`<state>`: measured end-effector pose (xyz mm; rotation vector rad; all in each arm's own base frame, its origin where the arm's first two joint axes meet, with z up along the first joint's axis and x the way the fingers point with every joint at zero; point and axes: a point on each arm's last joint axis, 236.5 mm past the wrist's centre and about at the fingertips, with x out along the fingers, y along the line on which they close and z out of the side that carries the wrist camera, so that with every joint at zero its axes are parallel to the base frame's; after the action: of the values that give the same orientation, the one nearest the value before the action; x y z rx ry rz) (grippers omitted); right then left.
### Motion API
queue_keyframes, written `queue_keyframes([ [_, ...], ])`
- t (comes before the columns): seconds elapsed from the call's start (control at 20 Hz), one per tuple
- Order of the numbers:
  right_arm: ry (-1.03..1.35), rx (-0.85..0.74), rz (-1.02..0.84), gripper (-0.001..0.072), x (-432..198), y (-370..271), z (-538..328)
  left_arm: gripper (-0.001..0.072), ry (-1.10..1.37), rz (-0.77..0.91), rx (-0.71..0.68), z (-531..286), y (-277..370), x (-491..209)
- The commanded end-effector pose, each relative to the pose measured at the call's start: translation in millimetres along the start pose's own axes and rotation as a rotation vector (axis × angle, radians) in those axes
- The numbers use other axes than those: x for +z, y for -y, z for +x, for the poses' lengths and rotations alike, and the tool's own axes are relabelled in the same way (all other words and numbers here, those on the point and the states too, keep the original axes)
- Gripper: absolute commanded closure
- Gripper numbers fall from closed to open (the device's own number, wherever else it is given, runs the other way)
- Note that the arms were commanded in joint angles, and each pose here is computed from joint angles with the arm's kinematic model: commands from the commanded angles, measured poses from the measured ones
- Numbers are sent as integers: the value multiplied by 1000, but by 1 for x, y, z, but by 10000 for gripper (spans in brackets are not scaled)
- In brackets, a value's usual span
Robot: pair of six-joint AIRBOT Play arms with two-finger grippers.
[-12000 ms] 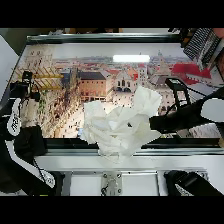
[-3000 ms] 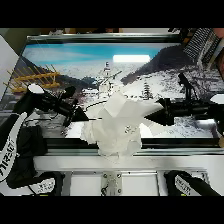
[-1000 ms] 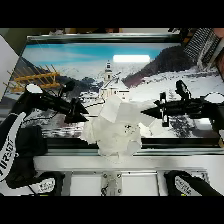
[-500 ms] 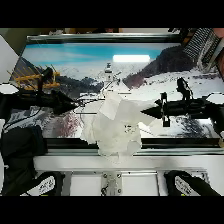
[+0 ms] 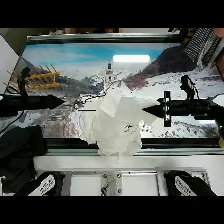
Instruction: Fold the clothes and pants, and hang the long-sleeved shirts on hangers.
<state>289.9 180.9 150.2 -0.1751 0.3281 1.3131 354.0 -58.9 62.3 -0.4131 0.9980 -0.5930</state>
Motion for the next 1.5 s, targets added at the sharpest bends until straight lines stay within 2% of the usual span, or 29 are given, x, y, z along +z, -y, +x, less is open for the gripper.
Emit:
queue_keyframes([
  [0.0,5,-41,-2,700,8,2,-3,271,-14,-283,20,28,-32,-28],
  [0.15,7,-48,-3,700,11,0,-5,272,-76,-482,23,59,-63,-46],
  [0.4,11,-69,-8,700,17,-2,-8,273,-177,-684,-179,100,-51,-62],
  [0.6,18,-118,-2,700,23,4,-11,273,-309,-619,-220,126,-13,-84],
  [0.8,20,-125,-13,700,26,2,-12,273,-365,-535,-193,155,16,-98],
  [1.4,23,-131,-27,700,30,0,-14,277,-351,-484,-101,192,36,-107],
  [1.45,23,-133,-22,700,30,-1,-14,397,-342,-505,-90,193,34,-106],
])
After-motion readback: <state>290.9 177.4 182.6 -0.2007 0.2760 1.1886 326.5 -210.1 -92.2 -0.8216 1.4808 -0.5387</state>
